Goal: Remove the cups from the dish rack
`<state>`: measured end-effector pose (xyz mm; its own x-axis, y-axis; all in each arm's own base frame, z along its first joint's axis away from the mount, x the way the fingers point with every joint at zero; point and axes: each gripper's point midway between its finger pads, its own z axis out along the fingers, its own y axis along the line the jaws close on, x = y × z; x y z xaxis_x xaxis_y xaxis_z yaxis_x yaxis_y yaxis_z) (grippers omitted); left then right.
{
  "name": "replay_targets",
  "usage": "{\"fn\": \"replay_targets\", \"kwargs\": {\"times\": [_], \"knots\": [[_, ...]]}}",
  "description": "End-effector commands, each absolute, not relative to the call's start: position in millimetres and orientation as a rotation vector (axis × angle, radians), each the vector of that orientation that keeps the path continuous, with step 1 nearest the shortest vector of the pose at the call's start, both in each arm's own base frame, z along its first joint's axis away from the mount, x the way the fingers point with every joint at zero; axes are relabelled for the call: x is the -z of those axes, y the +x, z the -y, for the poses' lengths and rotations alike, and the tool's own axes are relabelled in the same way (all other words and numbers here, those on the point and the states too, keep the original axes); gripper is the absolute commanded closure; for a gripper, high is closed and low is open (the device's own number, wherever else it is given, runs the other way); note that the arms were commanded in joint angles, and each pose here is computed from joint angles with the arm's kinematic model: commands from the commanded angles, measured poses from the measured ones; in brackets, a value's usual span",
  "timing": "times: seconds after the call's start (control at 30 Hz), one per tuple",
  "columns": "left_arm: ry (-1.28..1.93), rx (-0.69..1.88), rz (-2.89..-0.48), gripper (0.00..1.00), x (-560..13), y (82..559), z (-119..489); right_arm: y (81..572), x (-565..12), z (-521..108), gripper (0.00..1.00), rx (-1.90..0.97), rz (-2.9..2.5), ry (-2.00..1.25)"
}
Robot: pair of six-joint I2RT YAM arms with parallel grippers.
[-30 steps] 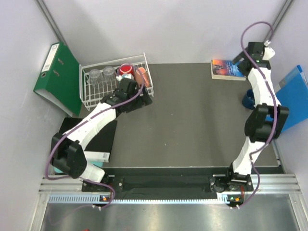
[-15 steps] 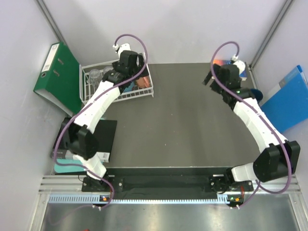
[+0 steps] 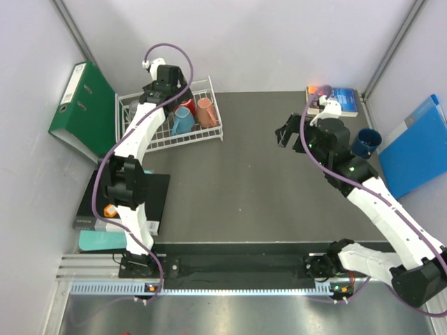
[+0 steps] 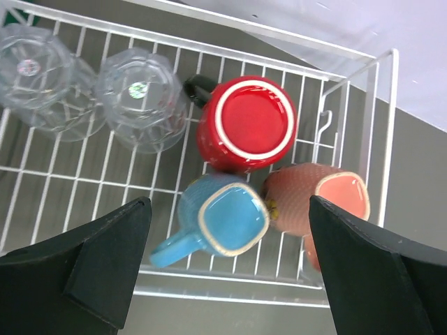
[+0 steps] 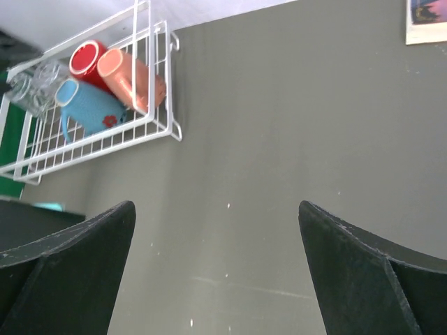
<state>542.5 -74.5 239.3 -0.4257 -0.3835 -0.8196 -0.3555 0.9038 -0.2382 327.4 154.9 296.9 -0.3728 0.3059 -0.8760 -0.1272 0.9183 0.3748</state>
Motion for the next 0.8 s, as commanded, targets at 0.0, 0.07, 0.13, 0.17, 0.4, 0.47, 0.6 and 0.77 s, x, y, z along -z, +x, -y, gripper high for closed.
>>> {"fn": "replay_targets", "kwargs": {"times": [0.0,0.07,0.13,0.17,0.4,0.47,0.6,0.77], "knots": [[-0.465,0.075,-2.062,0.01,-233.5,554.4,89.0,314.6,-298.2,-156.8,0.0,-0.468,-1.89,0.074],[-0.427,0.067,-2.108,0.01,-213.3,551.1,91.2,312.0,-294.5,-154.0,0.0,-0.456,-1.901,0.076],[-0.374,0.077,-2.14,0.01,-199.9,549.4,95.0,310.9,-291.4,-153.3,0.0,-0.454,-1.904,0.072],[-0.365,0.079,-2.165,0.01,-190.0,547.2,95.0,311.4,-289.9,-154.5,0.0,-0.458,-1.906,0.068],[-0.351,0.082,-2.213,0.01,-166.8,542.2,94.0,315.6,-285.4,-161.2,0.0,-0.473,-1.918,0.055],[-0.358,0.074,-2.222,0.01,-160.6,543.6,90.8,317.3,-283.0,-162.2,0.0,-0.472,-1.924,0.054],[-0.371,0.077,-2.23,0.01,-151.1,548.3,88.2,317.3,-280.9,-165.3,0.0,-0.484,-1.928,0.044],[-0.383,0.091,-2.254,0.01,-134.8,553.3,90.0,315.5,-274.5,-163.9,0.0,-0.474,-1.944,0.041]]}}
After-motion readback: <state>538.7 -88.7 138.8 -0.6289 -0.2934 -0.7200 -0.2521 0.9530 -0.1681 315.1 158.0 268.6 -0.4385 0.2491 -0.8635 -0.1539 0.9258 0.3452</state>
